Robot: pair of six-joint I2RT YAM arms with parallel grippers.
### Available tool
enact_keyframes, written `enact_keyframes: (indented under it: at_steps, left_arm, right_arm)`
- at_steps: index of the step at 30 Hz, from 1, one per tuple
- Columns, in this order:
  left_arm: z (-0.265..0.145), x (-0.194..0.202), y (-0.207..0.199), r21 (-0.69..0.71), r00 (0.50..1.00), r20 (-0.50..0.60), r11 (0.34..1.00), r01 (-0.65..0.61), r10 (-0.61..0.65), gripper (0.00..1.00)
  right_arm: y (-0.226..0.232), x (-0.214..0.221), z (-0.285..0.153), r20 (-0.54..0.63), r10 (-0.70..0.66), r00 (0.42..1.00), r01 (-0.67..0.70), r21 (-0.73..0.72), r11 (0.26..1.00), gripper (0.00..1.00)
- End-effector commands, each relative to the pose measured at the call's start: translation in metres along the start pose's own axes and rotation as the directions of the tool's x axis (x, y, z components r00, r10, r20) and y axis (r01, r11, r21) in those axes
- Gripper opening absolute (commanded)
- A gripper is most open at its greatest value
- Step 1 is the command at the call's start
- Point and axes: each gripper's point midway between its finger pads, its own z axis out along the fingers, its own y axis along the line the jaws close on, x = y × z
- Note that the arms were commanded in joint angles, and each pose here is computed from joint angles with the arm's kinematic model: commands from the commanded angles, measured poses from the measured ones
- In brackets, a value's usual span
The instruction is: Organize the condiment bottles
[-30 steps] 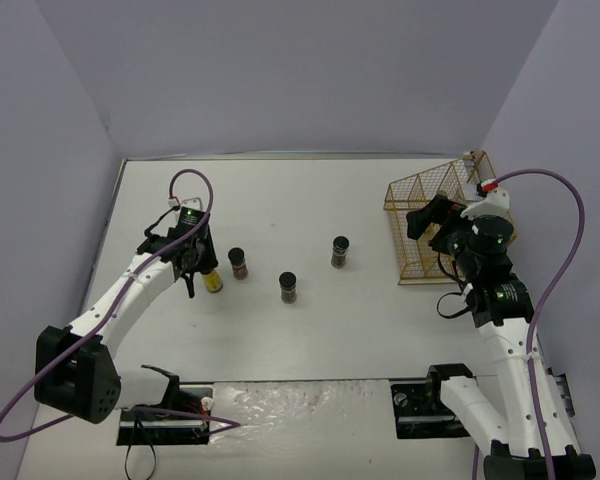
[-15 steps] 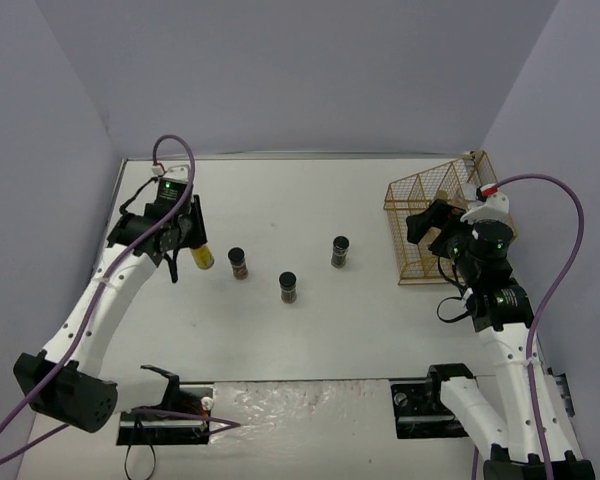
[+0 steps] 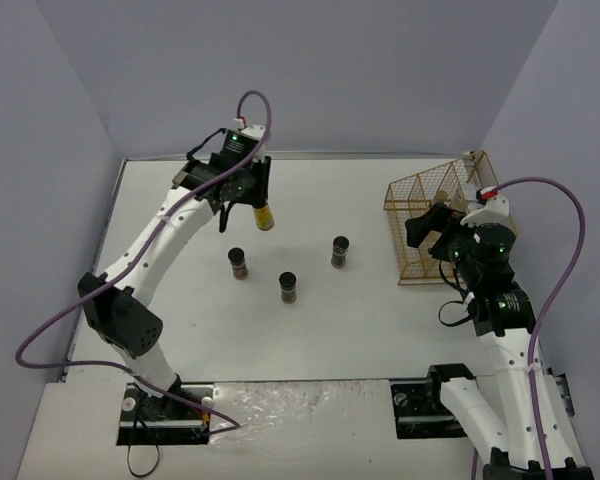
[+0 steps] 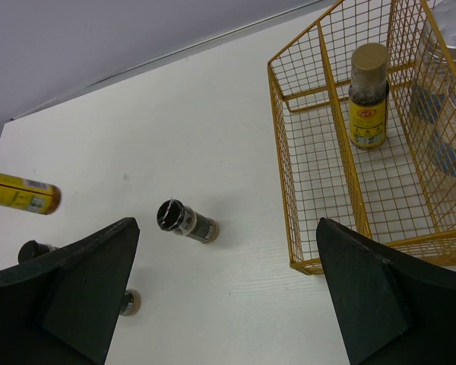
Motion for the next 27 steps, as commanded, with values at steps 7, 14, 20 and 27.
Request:
enact_keyframes:
  at_steps: [7,14,20,27]
  left_arm:
    - [0.046,-0.019,-0.087,0.153,0.994,0.082,0.985,-0.084,0.073,0.00]
    - [0.083,-0.002,-0.097,0.132,0.996,0.074,0.989,-0.068,0.059,0.00]
    - [0.109,0.018,-0.102,0.118,0.996,0.040,0.989,-0.086,0.082,0.00]
    - [0.117,0.031,-0.103,0.113,0.997,0.028,0.991,-0.071,0.068,0.11]
  right_arm:
    - [0.008,-0.014,-0.008,0.044,-0.041,0.998,0.042,-0.030,0.999,1.00]
    - [0.006,-0.012,-0.006,0.037,-0.047,0.998,0.048,-0.021,0.999,1.00]
    - [0.003,-0.005,-0.004,0.021,-0.045,0.999,0.045,-0.018,0.999,1.00]
    - [0.002,-0.003,-0.004,0.018,-0.051,0.999,0.051,-0.017,0.999,1.00]
